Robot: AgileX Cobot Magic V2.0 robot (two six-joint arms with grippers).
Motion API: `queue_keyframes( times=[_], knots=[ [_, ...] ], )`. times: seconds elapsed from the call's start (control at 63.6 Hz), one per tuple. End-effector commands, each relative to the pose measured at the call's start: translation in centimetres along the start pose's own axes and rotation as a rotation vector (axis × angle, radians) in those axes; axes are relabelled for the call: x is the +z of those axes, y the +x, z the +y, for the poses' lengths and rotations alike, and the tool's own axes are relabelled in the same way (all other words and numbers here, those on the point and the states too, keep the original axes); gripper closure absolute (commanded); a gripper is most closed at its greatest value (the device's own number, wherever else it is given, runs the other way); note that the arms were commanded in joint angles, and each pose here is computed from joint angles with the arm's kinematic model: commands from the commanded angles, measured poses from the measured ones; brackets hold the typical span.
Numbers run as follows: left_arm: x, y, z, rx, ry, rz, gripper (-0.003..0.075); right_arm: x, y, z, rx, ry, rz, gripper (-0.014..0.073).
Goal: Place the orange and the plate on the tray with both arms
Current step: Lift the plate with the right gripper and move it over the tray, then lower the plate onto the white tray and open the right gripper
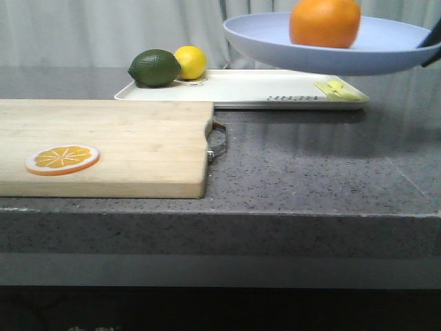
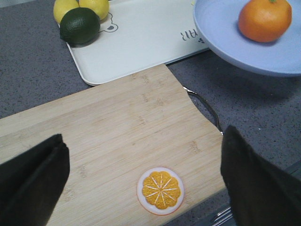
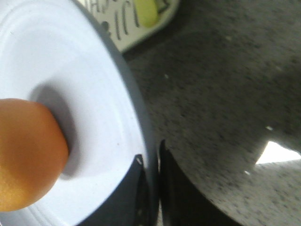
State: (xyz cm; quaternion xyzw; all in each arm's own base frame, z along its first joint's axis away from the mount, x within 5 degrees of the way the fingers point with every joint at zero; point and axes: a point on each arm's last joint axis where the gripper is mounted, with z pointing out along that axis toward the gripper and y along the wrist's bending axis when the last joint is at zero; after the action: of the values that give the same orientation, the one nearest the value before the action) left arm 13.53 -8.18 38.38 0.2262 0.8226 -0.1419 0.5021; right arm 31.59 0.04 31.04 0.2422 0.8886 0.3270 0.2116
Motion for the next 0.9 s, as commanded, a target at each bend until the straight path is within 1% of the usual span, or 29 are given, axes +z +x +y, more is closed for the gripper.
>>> queue_keyframes(
  times=[0.0, 0.22, 0.393, 0.519, 0.629, 0.88],
  knots=[
    [-0.6, -1.4, 0.1, -0.01, -0.002, -0.106, 0.009, -0.8, -1.4, 3.8, -0.003, -0.103, -0.049, 0.0663],
    [-0.6, -1.4, 0.1, -0.01, -0.002, -0.112, 0.009, 3.0, -5.0, 7.9, -0.02, -0.13, -0.032, 0.0663],
    [-0.6, -1.4, 0.1, -0.01, -0.002, -0.112, 0.009, 5.9, -7.5, 9.8, 0.003, -0.148, -0.024, 0.0663],
    [-0.6, -1.4, 0.1, -0.01, -0.002, -0.112, 0.009, 7.9, -8.9, 10.4, -0.004, -0.105, -0.037, 0.0663],
    [-0.6, -1.4, 0.1, -0.011, -0.002, -0.112, 0.009, 9.8, -9.8, 10.2, -0.012, -0.045, -0.04, 0.0663],
    [-0.6, -1.4, 0.1, -0.011, -0.002, -0.112, 0.009, 11.8, -10.7, 9.6, -0.004, -0.034, -0.054, 0.0663]
  ],
)
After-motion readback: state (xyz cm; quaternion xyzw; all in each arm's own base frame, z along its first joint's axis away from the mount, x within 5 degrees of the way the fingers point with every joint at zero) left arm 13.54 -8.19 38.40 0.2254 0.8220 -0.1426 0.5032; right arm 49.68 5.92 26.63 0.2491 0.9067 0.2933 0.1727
